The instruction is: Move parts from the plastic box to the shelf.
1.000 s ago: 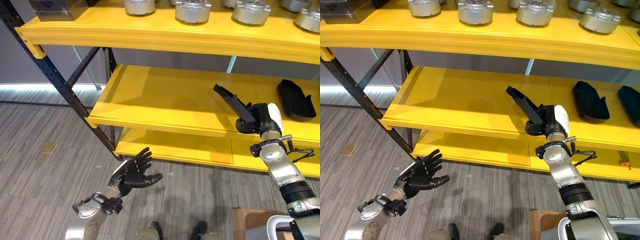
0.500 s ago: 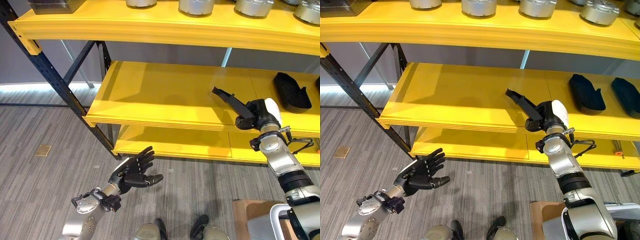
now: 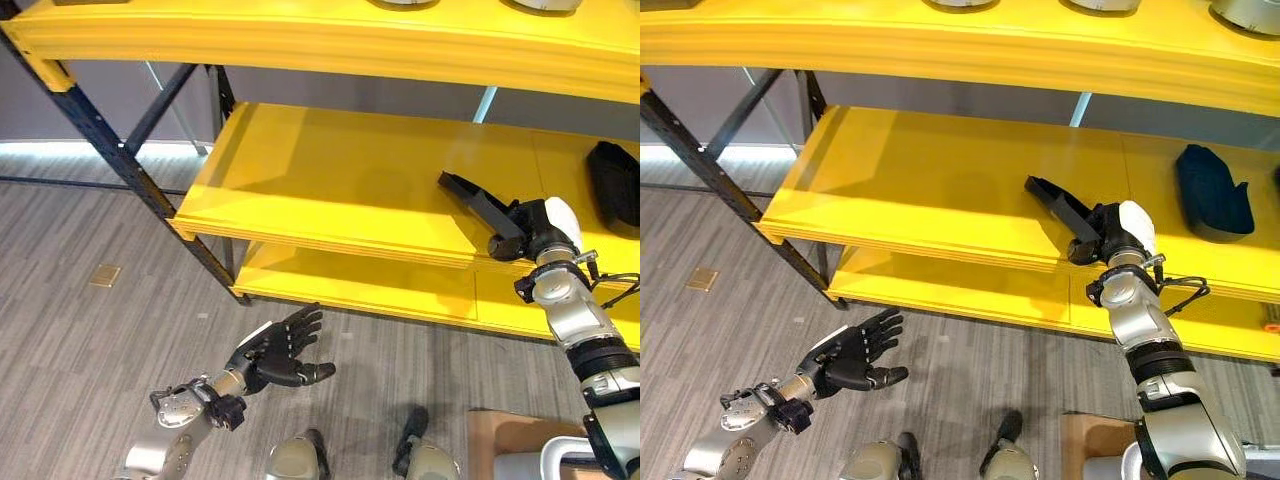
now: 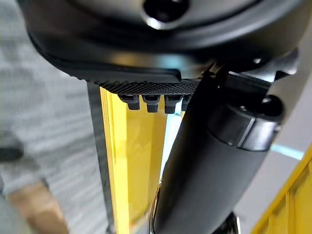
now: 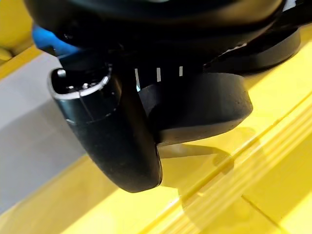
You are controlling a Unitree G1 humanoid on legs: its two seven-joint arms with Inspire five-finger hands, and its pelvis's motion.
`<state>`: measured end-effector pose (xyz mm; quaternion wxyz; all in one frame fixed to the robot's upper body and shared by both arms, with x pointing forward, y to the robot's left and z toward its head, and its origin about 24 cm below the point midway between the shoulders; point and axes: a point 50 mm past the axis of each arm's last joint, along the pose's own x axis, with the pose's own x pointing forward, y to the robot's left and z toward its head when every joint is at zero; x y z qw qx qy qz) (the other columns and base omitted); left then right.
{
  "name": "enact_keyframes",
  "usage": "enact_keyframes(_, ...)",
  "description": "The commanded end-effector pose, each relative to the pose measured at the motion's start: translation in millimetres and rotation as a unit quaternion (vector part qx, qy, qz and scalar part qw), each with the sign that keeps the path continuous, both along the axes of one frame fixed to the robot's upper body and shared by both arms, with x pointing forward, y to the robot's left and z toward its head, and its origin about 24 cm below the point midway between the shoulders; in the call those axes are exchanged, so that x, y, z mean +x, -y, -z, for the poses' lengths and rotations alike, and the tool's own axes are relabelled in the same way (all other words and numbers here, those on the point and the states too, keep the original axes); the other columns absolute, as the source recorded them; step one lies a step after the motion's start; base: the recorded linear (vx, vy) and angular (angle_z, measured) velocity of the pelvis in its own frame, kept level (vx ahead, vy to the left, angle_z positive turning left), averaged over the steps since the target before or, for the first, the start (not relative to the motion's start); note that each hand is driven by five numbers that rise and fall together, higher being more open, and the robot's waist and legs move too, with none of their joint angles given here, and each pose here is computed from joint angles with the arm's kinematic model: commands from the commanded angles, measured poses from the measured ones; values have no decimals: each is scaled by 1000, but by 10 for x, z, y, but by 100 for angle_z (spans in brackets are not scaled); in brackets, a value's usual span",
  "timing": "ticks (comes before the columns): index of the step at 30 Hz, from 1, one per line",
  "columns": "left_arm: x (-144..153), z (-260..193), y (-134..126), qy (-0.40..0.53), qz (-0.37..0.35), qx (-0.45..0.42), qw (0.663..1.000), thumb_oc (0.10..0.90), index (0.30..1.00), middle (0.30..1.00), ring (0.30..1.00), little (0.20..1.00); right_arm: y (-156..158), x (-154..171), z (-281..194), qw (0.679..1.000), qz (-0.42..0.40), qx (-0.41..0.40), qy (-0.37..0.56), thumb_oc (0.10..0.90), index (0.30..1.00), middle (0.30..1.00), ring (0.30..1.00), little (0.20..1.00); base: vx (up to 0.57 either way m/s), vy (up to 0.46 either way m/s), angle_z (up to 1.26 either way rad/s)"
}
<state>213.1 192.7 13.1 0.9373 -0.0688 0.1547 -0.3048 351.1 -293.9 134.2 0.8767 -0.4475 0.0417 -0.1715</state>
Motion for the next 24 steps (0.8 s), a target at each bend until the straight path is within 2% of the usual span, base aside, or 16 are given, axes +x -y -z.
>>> enact_keyframes(1,30,-407,331,98,74,-90,988,900,1000,1000,1000,1000,17,128,-967,985,-2,-104,138,400,300,300,300,300,172,-185,-4)
enact_keyframes(9,72,-397,461,85,101,-82,988,900,1000,1000,1000,1000,69,128,-1044,984,7,-124,129,400,300,300,300,300,176,-169,7)
enact_keyframes(18,126,-354,402,75,49,-79,993,900,1000,1000,1000,1000,104,177,-1071,985,12,-122,125,400,300,300,300,300,111,-213,13)
enact_keyframes(24,137,-392,394,104,43,-86,990,900,1000,1000,1000,1000,27,236,-1104,984,1,-130,119,400,300,300,300,300,124,91,3)
